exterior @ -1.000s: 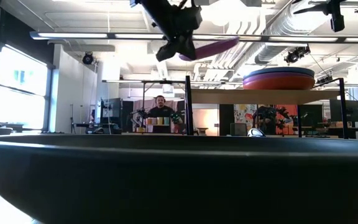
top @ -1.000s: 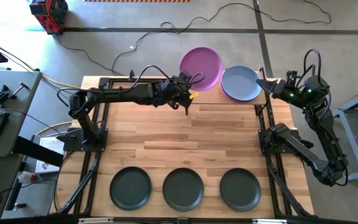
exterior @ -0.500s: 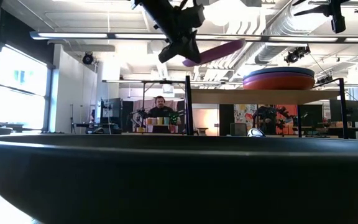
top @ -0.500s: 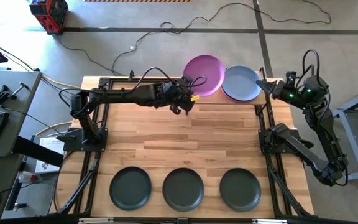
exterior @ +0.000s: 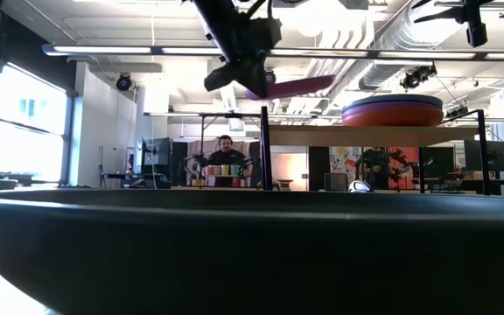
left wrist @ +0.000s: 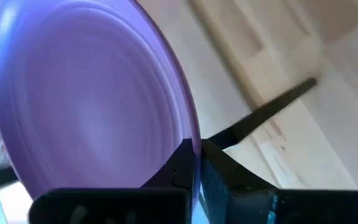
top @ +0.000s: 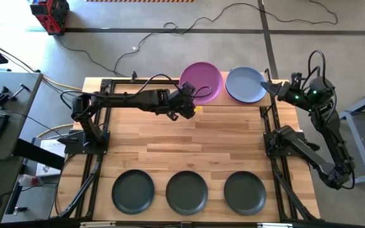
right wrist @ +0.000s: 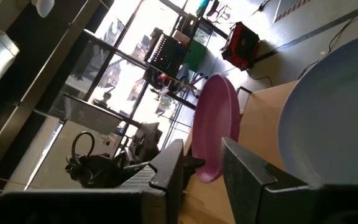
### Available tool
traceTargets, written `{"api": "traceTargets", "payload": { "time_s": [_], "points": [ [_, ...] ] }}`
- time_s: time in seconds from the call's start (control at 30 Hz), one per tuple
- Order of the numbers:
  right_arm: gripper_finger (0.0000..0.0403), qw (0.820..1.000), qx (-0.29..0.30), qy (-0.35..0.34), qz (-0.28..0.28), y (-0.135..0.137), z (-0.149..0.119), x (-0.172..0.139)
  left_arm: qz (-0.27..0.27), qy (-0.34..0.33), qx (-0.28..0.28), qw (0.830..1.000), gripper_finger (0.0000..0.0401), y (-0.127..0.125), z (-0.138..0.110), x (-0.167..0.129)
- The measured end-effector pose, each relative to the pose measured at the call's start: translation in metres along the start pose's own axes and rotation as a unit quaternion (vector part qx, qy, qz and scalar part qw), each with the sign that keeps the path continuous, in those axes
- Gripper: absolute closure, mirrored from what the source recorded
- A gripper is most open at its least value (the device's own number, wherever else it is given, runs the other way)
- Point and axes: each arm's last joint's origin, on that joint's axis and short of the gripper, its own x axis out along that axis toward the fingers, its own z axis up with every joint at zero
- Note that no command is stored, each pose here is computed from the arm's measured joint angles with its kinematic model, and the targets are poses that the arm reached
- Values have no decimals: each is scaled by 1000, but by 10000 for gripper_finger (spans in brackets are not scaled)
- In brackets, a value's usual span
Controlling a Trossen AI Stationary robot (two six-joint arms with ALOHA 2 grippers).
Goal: Place and stack plates onto a shelf
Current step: Put the violet plate on the shelf
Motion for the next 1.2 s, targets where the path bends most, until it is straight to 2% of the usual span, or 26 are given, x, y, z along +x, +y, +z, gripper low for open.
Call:
{"api": "traceTargets", "payload": {
  "time_s": [0.1,0.3,0.5,0.73,0.93,1.07,1.2],
  "points": [
    [311,1000,-14,7,2,0,-1,0,34,15,-64,997,398,5,0,-1],
    [311,997,-80,6,17,2,2,2,58,13,-193,979,398,19,-14,-16],
    [311,987,-142,-3,80,11,18,21,105,24,-291,951,398,39,-42,-49],
    [311,971,-185,58,140,12,25,65,150,33,-375,914,398,55,-83,-97],
    [311,953,-222,105,176,17,11,93,160,42,-428,889,398,57,-112,-127],
    [311,951,-236,114,165,20,-3,107,155,64,-428,888,398,55,-127,-136],
    [311,955,-242,115,129,21,-18,121,146,88,-425,889,398,51,-138,-141]
  ]
}}
